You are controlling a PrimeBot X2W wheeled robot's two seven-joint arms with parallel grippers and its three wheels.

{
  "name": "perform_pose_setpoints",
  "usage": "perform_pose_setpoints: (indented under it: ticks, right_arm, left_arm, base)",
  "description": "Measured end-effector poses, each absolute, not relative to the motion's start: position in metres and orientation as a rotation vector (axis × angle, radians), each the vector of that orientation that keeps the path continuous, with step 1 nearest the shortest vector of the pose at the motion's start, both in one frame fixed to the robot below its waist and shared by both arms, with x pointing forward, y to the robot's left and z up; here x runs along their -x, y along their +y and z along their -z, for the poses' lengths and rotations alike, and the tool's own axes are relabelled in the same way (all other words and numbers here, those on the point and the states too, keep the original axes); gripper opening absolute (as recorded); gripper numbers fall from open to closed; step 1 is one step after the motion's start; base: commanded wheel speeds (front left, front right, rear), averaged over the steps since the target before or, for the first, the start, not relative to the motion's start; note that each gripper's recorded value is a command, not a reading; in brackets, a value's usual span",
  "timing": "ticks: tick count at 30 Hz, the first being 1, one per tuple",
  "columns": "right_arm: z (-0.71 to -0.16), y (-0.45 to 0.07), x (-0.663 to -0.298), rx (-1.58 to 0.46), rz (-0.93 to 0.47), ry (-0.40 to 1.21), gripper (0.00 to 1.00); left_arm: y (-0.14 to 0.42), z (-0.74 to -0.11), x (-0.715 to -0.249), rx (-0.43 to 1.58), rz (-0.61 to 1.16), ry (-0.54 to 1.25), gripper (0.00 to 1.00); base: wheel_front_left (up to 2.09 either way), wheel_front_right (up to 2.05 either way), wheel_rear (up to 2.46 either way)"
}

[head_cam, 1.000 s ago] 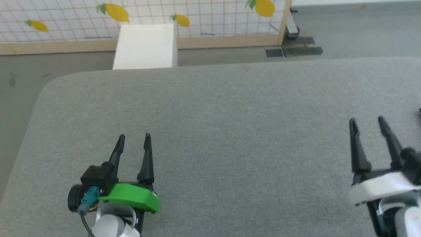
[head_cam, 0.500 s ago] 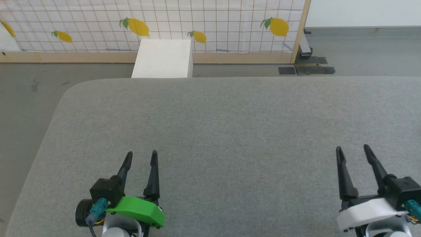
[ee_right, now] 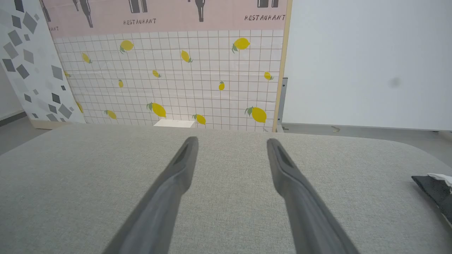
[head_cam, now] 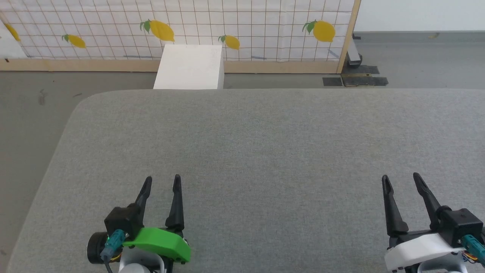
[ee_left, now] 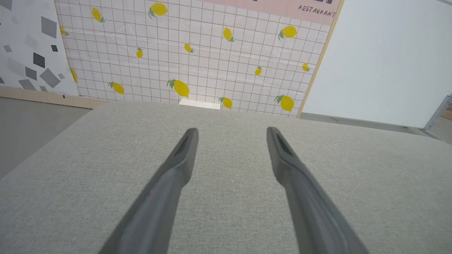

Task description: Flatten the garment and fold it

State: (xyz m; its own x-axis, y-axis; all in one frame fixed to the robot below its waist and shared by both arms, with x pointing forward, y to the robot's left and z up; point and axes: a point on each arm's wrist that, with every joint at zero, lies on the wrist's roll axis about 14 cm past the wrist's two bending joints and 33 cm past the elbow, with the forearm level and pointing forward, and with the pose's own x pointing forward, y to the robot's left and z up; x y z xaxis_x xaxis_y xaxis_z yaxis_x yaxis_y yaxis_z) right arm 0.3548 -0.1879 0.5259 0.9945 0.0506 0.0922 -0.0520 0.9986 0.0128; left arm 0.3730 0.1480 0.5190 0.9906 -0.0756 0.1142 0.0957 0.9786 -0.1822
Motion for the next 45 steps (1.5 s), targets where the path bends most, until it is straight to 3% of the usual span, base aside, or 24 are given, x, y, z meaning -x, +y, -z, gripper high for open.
perform_pose_setpoints:
  ticks: [2, 3, 45]
  right_arm:
    - [-0.5249, -0.1887, -0.3545, -0.019, -0.049, -0.089, 1.00]
    - [-0.5245, -0.1888, -0.3544, -0.020, -0.048, -0.087, 0.00]
    - [-0.5201, -0.1837, -0.3554, -0.013, -0.064, -0.053, 0.00]
  left_arm:
    - [0.1476, -0.5182, -0.3730, 0.189, 0.086, -0.104, 1.00]
    - [0.1475, -0.5179, -0.3730, 0.187, 0.086, -0.103, 0.00]
    - [0.1515, -0.5215, -0.3754, 0.149, 0.081, -0.086, 0.00]
  base:
    - [0.00, 0.00, 0.00]
    - [0.00, 0.00, 0.00]
    - [0.00, 0.00, 0.00]
